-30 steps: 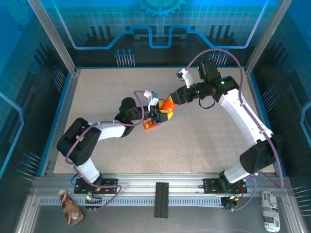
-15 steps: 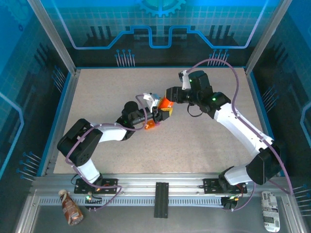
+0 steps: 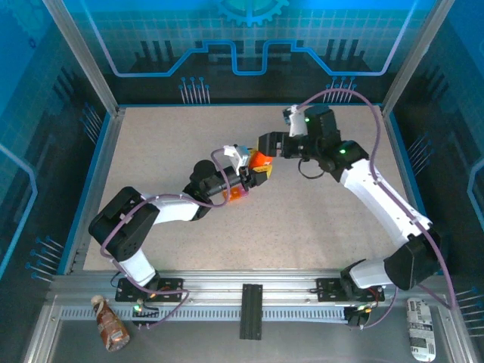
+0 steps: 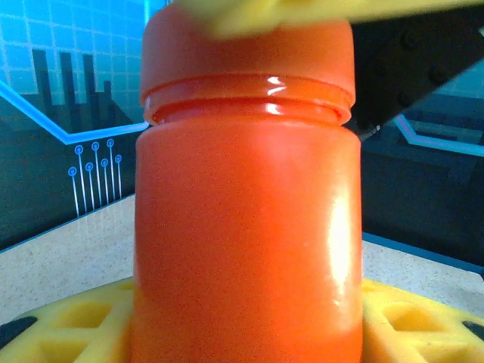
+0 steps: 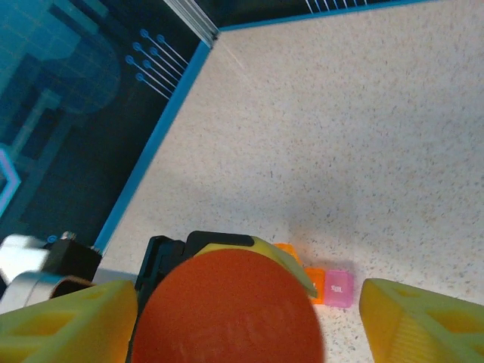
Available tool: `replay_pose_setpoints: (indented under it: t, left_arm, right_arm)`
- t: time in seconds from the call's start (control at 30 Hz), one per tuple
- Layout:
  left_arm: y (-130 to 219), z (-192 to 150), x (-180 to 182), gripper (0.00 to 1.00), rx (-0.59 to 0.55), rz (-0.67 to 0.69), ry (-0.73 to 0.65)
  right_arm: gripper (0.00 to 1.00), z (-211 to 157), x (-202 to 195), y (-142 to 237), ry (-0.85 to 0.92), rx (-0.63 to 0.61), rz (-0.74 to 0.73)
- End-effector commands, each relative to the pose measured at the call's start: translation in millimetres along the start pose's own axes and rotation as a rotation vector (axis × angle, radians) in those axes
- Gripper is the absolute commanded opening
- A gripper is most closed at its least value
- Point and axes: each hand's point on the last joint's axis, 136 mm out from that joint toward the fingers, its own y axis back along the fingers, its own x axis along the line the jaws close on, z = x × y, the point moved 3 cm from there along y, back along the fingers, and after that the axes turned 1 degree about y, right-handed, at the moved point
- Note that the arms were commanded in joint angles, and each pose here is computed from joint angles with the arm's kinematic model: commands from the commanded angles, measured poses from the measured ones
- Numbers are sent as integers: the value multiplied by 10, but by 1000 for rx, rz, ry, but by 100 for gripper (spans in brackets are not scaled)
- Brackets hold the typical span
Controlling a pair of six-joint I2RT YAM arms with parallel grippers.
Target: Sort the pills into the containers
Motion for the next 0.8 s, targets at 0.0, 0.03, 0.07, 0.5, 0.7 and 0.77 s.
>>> replay_pose_setpoints:
  t: [0.0, 0.03, 0.07, 0.5, 0.7, 0.77]
  left_arm:
    - [28, 398, -142, 0, -110, -82, -90]
    - [34, 406, -163, 0, -108, -99, -88]
    - [46, 417, -182, 0, -107, -116, -87]
    - [51, 529, -318, 0, -95, -270, -27]
    - [32, 539, -313, 0, -89, -275, -26]
    - [31, 546, -312, 0, -90, -274, -28]
  right_arm:
    - [80, 184, 239, 459, 93, -60, 110]
    - [80, 193, 243, 515, 105, -60, 118]
    - [80, 203, 235, 572, 118, -59, 115]
    - [81, 160, 384, 573, 310, 135, 64]
    - [80, 40, 369, 408, 351, 208, 12]
    - [79, 23, 355, 378, 354, 216, 5]
